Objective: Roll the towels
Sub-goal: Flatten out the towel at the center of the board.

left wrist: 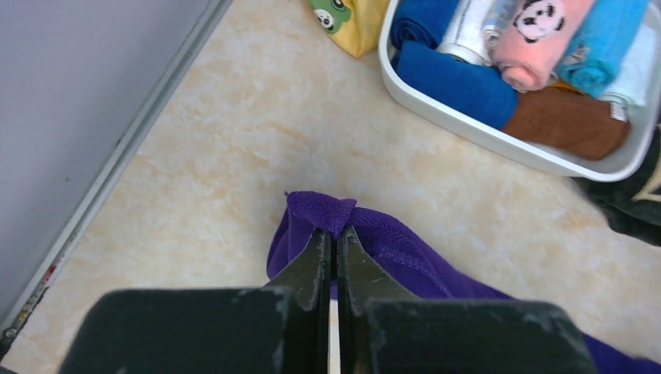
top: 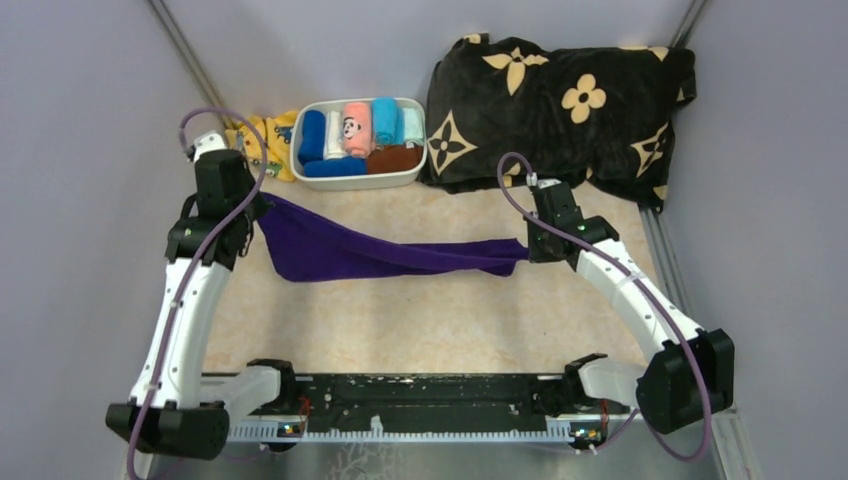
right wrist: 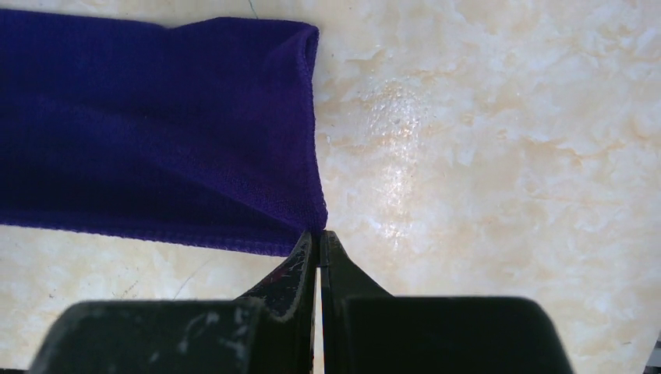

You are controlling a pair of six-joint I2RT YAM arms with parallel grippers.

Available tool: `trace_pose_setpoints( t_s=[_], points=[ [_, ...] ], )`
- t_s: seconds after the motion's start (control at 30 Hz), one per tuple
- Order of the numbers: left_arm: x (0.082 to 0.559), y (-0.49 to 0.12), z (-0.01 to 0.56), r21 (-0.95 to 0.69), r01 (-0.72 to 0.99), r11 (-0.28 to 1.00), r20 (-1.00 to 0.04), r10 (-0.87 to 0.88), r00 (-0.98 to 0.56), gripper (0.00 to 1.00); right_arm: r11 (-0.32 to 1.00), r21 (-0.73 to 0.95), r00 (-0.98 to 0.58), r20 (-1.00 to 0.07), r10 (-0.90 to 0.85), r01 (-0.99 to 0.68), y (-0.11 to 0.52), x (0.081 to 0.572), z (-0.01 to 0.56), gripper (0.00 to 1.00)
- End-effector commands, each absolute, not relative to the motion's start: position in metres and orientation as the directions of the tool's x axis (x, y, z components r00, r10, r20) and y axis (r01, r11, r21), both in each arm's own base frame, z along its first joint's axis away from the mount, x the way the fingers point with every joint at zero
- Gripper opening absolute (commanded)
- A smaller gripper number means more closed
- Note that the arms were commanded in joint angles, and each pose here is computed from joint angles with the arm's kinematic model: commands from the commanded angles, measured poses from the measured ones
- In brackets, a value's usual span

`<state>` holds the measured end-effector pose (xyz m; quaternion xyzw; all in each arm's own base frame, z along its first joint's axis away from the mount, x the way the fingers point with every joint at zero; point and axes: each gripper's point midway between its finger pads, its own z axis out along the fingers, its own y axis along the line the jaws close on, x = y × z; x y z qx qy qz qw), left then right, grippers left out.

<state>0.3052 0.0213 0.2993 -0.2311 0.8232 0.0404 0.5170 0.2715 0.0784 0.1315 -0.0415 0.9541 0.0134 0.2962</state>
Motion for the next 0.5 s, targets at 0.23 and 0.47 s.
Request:
trace_pose_setpoints(
  t_s=[0.23, 0.47],
  points=[
    [0.384, 0.012, 0.324, -0.15, -0.324, 0.934, -0.928, -0.246, -0.28, 0.0, 0.999, -0.041, -0.668, -0.743, -0.052, -0.033, 0.062, 0.296, 0.21, 0.0],
    [0.436, -0.013, 0.377, -0.201, -0.153, 0.968, -0.959, -0.226, -0.168, 0.0, 0.997, 0.003, -0.48, -0.876, 0.04, 0.078, 0.045, 0.361, 0.304, 0.0]
  ],
)
